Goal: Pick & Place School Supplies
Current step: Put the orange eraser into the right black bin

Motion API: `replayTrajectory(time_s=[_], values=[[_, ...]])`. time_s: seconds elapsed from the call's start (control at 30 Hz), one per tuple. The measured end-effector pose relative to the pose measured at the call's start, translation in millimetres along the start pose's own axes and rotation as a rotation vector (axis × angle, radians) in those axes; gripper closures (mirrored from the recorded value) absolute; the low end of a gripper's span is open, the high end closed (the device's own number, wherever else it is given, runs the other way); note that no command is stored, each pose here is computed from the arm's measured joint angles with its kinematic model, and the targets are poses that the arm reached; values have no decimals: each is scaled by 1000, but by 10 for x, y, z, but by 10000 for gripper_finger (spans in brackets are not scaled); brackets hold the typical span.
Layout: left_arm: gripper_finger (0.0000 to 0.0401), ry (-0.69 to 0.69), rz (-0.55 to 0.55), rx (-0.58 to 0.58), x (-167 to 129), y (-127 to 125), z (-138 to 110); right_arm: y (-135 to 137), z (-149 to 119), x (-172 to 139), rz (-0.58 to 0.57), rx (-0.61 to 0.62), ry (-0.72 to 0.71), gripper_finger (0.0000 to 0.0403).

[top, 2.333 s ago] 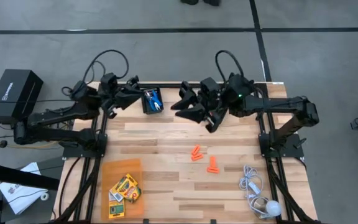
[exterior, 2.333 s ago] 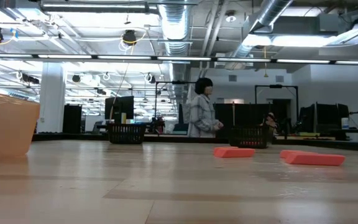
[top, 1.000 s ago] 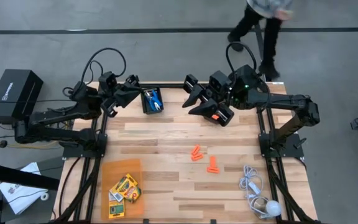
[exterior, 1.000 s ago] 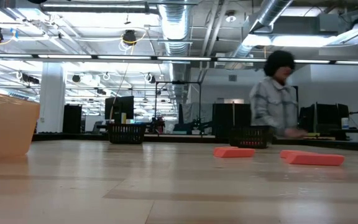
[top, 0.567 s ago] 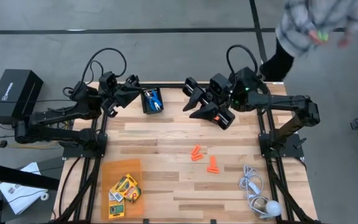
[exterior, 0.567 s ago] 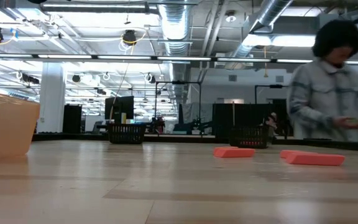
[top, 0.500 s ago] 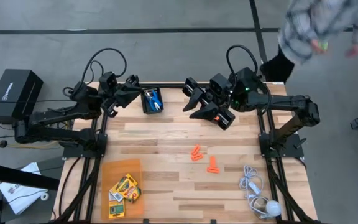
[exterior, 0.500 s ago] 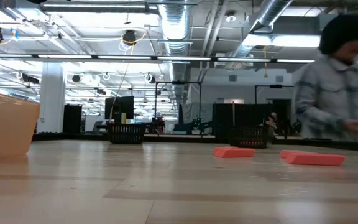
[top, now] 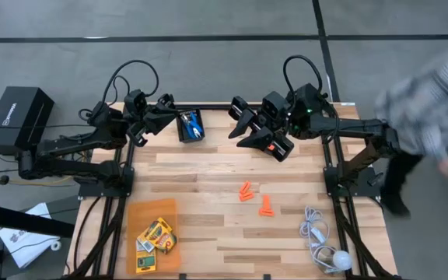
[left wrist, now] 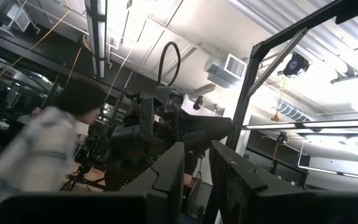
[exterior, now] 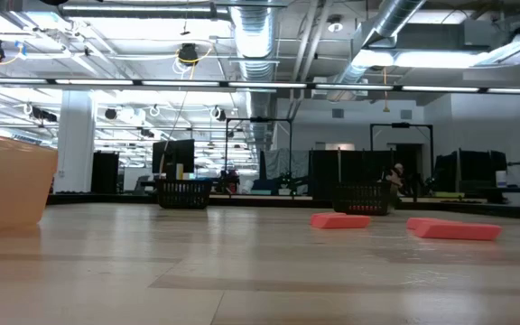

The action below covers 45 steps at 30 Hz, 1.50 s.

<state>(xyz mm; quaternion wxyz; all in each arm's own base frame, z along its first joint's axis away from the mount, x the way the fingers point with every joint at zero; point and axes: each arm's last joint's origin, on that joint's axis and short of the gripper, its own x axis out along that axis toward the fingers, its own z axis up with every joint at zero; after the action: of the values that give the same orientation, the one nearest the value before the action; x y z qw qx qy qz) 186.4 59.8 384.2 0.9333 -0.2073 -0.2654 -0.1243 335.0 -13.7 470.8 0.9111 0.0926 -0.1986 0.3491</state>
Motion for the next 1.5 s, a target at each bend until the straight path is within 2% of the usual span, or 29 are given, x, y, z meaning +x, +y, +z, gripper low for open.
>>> replayTrajectory(time_s=[0.2, 0.43, 0.67, 0.83, 1.03, 1.23, 1.5], values=[[329, 36, -24, 3, 0, -1, -18, -32, 12, -26, -17, -6, -1, 295], [329, 119, -9, 11, -5, 39, -87, -270, -5, -209, -167, 13, 69, 307], [329, 132, -6, 38, -7, 47, -98, -411, -33, -323, -136, 122, 117, 310], [329, 135, 6, 41, -13, 66, -94, -461, -52, -332, -146, 115, 106, 310], [329, 135, 28, 48, -22, 115, -86, -524, -100, -319, -225, 106, 69, 310], [329, 137, 41, 50, -32, 136, -80, -661, -167, -338, -259, 38, 21, 310], [329, 142, 70, 60, -65, 194, -47, -795, -234, -397, -318, 45, 12, 310]])
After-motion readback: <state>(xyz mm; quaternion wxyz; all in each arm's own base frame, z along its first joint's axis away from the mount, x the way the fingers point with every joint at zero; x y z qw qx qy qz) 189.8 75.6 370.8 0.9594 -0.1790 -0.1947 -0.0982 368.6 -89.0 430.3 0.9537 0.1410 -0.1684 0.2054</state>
